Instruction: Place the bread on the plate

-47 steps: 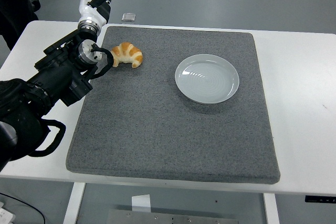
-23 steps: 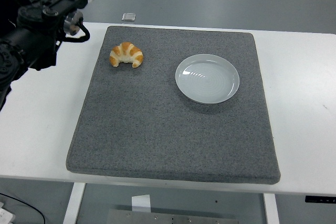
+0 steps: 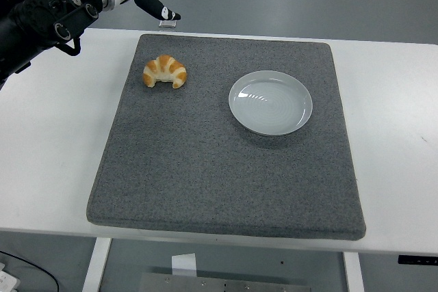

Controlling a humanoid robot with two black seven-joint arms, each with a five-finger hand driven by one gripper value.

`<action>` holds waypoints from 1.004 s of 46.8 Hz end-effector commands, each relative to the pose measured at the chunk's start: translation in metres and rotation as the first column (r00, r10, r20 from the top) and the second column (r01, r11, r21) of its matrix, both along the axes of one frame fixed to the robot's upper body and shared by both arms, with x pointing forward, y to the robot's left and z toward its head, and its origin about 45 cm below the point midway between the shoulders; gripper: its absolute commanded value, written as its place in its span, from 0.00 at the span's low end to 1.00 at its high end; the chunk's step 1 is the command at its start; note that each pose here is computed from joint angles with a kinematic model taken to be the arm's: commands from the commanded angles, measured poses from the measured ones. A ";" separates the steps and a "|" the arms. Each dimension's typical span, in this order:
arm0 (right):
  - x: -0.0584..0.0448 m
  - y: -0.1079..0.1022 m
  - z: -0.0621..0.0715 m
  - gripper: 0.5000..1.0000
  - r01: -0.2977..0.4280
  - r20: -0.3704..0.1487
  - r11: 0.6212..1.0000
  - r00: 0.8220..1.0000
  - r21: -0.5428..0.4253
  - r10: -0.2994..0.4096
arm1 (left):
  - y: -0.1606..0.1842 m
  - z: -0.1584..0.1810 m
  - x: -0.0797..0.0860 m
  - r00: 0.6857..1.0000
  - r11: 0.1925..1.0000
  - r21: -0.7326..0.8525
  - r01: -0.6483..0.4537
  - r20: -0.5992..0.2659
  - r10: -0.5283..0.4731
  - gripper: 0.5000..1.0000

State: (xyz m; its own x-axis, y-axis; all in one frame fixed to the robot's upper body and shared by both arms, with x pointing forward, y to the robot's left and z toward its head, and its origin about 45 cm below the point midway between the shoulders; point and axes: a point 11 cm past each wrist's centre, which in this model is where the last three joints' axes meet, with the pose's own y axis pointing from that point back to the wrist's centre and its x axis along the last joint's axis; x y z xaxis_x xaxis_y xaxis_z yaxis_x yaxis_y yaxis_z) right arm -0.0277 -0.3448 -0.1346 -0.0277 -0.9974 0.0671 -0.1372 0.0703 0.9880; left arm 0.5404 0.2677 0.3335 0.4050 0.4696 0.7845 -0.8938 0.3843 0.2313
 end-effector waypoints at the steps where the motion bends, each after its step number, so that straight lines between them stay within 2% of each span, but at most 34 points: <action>1: 0.000 0.000 0.000 0.86 0.000 0.000 1.000 1.000 0.000 0.000 | 0.003 0.006 0.000 1.000 0.999 0.049 0.015 0.008 -0.016 0.87; 9: 0.000 0.000 0.000 0.86 0.000 0.000 1.000 1.000 0.000 0.000 | 0.006 -0.003 -0.003 0.999 0.987 0.156 0.043 -0.015 -0.041 0.99; 25: 0.000 0.000 0.000 0.86 0.000 0.000 1.000 1.000 0.000 0.000 | -0.014 -0.036 -0.022 0.983 0.966 0.206 0.154 -0.132 -0.128 0.99; 47: 0.000 0.000 0.000 0.86 0.000 0.000 1.000 1.000 0.000 0.000 | 0.008 -0.042 -0.028 0.978 0.915 0.356 0.191 -0.154 -0.144 0.98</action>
State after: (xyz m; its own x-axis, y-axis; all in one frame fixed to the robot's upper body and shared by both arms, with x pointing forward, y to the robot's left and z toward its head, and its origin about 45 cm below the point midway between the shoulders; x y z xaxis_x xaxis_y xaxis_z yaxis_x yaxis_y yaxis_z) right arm -0.0277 -0.3448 -0.1346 -0.0277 -0.9974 0.0671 -0.1372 0.0703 0.9881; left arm 0.5124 0.2744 0.2921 0.5577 0.0887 0.8253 -0.7800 0.3959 0.4846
